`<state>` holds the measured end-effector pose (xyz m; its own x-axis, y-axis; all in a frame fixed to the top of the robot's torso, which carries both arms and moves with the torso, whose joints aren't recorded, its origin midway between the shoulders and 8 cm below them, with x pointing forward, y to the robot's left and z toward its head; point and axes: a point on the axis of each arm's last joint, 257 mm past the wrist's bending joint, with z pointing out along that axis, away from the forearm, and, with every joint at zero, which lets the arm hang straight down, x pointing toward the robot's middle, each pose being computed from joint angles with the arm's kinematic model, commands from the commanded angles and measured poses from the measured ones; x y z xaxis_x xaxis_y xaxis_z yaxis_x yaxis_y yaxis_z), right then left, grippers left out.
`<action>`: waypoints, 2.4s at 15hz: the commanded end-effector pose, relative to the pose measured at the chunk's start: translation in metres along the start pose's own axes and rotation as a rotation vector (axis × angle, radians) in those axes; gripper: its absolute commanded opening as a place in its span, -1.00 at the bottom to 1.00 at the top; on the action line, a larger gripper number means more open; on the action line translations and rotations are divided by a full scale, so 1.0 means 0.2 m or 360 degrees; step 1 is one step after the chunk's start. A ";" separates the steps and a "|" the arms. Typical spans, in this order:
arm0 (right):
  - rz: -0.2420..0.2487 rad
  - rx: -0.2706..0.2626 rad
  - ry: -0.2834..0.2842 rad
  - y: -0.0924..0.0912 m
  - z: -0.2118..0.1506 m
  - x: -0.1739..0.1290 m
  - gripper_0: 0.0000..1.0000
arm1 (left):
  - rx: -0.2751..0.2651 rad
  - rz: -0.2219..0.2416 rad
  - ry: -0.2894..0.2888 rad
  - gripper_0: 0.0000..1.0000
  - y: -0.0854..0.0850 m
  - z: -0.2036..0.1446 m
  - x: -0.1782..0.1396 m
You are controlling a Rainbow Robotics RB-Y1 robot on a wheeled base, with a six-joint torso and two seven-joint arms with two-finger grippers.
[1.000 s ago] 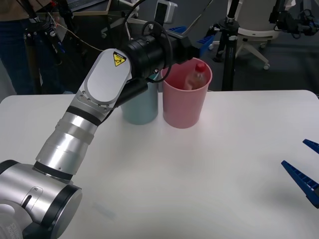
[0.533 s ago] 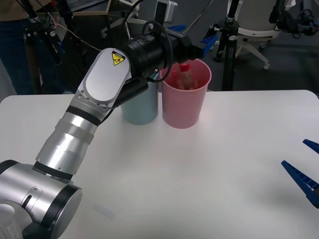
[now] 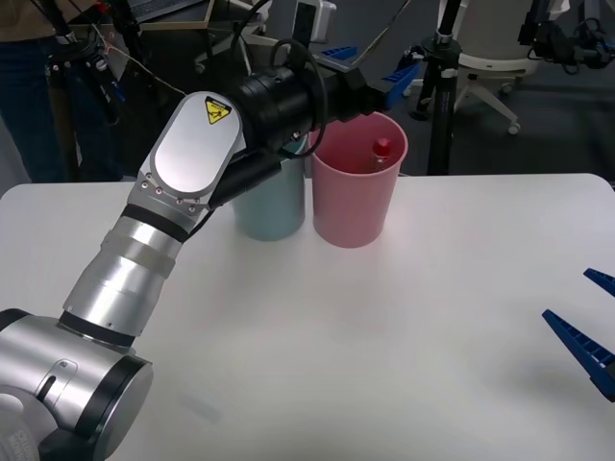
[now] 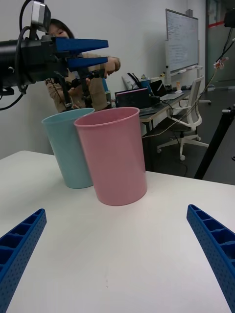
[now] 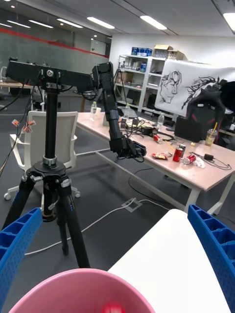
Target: Grasp the object on the table and drop it into the matching bin: aluminum can to the light blue bin, PET bottle to the pink bin.
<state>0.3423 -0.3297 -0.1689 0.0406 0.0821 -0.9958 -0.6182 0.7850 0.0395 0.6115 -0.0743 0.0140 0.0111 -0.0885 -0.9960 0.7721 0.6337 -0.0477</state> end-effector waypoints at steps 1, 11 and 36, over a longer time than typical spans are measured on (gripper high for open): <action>0.0000 0.0000 0.0000 0.00 0.00 0.00 1.00 | 0.0018 0.0057 0.0004 1.00 0.04 -0.04 -0.01; 0.0000 0.0000 0.0000 0.00 0.00 0.00 1.00 | 0.0280 0.0055 0.0060 1.00 0.10 -0.46 -0.03; 0.0000 0.0000 0.0000 0.00 0.00 0.00 1.00 | 0.0007 0.0083 0.0125 1.00 0.55 -1.97 0.39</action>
<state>0.3423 -0.3297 -0.1689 0.0406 0.0820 -0.9958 -0.6182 0.7850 0.0395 0.4517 0.2866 -0.0958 0.0064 0.0075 -1.0000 0.7768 0.6297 0.0097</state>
